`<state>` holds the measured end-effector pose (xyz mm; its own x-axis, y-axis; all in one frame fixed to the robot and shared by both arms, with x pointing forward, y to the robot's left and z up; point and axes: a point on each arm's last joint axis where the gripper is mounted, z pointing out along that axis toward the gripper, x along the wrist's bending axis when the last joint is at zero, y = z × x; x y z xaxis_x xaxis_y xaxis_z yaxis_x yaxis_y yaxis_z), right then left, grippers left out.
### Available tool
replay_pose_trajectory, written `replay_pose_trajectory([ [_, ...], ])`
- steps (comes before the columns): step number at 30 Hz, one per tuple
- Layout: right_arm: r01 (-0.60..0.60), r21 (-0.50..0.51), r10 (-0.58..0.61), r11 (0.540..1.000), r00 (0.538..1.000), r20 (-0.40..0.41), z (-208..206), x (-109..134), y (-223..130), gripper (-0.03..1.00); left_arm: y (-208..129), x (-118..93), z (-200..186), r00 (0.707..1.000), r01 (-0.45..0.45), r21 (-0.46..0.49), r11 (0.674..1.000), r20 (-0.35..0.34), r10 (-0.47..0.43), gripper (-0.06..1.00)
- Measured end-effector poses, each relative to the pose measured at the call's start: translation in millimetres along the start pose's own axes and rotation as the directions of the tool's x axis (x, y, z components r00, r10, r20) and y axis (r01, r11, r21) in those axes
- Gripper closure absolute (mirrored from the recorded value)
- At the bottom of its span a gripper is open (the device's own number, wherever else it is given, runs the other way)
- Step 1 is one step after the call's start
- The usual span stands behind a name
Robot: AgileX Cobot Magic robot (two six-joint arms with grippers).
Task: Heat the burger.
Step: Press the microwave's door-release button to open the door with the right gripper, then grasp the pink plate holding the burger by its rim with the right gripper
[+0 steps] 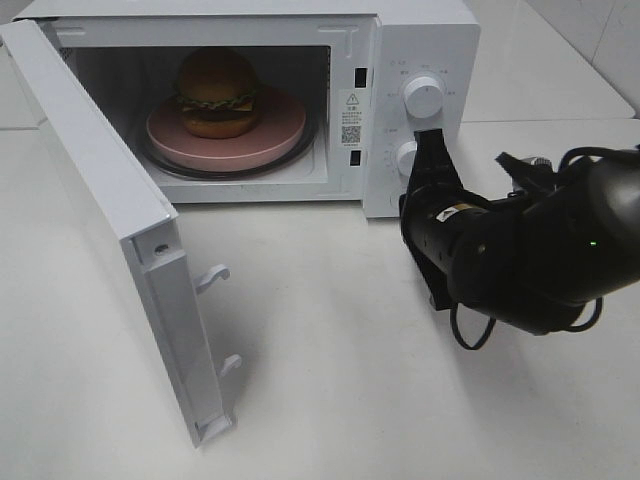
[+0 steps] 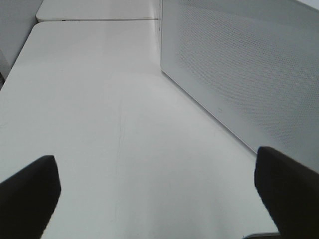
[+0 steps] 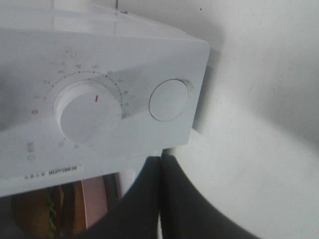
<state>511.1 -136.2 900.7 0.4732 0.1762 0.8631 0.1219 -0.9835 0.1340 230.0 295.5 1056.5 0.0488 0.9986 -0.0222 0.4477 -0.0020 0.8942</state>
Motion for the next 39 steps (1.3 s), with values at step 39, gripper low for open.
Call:
replay_pose_trajectory([
  [39, 0.757, 0.635, -0.896, -0.155, 0.163, -0.413, -68, 67, 23, 0.95, 0, 0, 0, 1.0, 0.0, 0.0, 1.0, 0.0, 0.0, -0.03],
])
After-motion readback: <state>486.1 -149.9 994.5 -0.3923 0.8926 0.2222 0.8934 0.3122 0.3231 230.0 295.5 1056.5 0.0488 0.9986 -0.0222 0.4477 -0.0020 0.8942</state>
